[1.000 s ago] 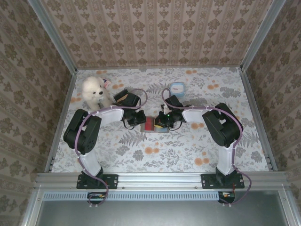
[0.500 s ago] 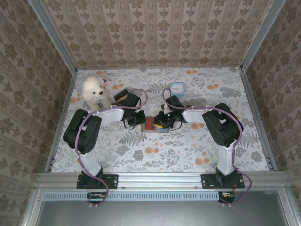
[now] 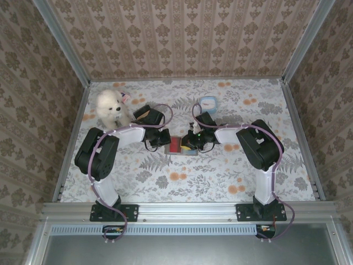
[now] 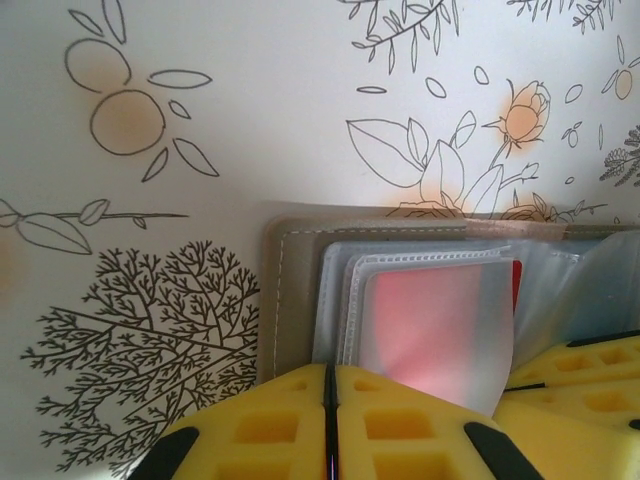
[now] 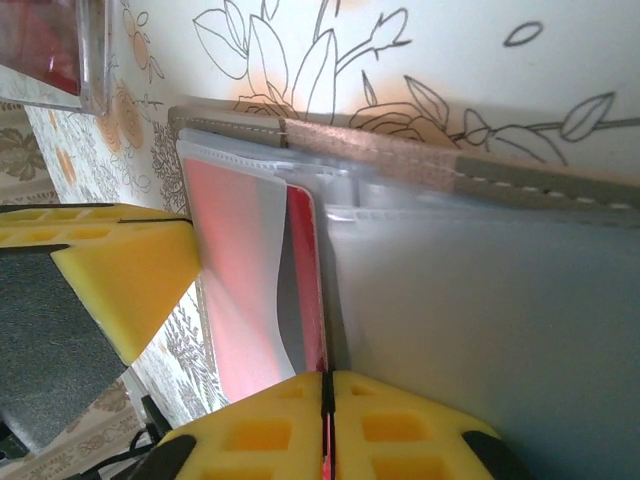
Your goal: Take the credit cards out of the card holder
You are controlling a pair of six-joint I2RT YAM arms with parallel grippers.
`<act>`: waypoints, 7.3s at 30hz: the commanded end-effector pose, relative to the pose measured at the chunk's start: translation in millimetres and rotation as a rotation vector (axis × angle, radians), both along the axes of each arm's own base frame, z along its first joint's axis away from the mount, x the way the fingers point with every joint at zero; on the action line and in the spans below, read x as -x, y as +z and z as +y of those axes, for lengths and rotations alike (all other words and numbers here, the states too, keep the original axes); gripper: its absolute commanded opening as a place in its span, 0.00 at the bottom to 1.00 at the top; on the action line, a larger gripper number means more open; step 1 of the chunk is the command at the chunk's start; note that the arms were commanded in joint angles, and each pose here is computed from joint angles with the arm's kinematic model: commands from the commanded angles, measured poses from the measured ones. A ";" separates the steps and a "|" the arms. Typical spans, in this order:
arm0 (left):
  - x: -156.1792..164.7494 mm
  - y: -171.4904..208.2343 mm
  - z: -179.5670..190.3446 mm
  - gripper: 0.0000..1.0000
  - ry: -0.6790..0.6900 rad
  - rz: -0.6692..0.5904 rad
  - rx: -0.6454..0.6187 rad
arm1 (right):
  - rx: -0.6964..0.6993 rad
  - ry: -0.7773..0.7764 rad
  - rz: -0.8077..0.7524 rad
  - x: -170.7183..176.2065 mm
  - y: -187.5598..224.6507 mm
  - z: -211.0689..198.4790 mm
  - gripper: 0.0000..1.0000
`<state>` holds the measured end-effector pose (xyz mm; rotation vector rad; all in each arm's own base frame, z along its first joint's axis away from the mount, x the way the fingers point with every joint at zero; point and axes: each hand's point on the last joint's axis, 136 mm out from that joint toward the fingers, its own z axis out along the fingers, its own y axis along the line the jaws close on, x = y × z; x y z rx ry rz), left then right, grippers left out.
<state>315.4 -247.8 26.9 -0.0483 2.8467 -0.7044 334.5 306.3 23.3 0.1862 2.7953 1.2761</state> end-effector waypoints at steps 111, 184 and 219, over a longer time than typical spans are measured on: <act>2.2 172.4 -38.0 1.00 -0.130 -0.318 0.594 | -0.450 -0.109 -0.424 -19.6 172.2 -47.4 0.00; -77.0 101.4 79.7 0.00 -0.848 -0.482 -0.428 | 0.108 -0.164 -0.575 -23.7 152.2 -133.1 1.00; -111.2 91.1 95.0 0.45 -0.703 -0.458 -0.470 | 0.072 -0.151 -0.505 -25.4 135.7 -128.0 0.99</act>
